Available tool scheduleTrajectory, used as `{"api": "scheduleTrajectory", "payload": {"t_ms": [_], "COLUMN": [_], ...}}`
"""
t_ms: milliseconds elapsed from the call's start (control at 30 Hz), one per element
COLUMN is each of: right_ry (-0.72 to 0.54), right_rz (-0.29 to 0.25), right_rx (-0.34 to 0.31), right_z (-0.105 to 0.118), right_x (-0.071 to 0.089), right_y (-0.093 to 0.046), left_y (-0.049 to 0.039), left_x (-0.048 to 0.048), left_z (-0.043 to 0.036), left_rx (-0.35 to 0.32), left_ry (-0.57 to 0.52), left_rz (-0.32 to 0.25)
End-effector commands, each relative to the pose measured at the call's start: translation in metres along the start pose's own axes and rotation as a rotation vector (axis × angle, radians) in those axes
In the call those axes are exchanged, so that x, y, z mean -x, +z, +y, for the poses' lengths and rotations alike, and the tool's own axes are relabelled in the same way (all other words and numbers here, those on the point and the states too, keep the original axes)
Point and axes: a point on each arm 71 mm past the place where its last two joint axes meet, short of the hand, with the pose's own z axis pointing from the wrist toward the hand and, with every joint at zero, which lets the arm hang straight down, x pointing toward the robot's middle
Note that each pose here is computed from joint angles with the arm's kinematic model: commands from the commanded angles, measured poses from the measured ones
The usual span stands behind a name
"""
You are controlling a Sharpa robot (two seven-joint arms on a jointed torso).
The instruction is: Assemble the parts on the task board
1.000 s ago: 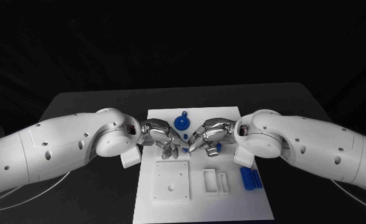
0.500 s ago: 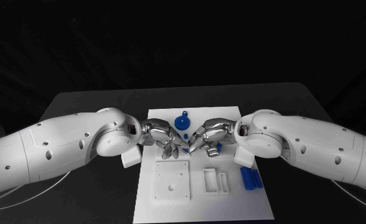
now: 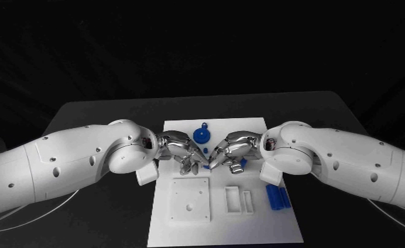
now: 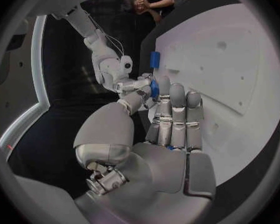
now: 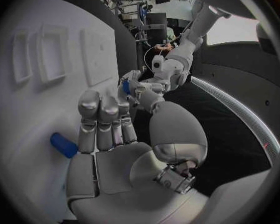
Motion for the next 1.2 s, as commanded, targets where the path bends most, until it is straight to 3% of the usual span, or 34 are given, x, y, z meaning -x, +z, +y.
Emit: {"api": "scheduleTrajectory", "payload": {"t_ms": [33,633,800,900,1200], "right_ry": [-0.002,0.098,0.101,0.049,-0.041], "right_rz": [0.04,-0.072,-0.095,-0.142,-0.246], "right_rx": [0.025,0.023,0.034,0.055,0.111], "right_z": [0.005,0.001,0.0,0.001,0.011], "right_x": [-0.009,0.004,0.007,0.01,0.019], "right_y": [0.003,0.002,0.0,-0.002,-0.012], "left_y": [0.003,0.0024,-0.0006,-0.0035,-0.0078], "left_x": [-0.0026,-0.0047,0.0024,0.0086,0.0139], "left_z": [-0.012,-0.0143,-0.012,-0.0091,-0.0051], "left_rx": [-0.094,-0.138,-0.147,-0.151,-0.15], "left_ry": [-0.003,-0.003,-0.017,-0.043,-0.073], "left_rz": [-0.028,-0.073,-0.153,-0.201,-0.23]}}
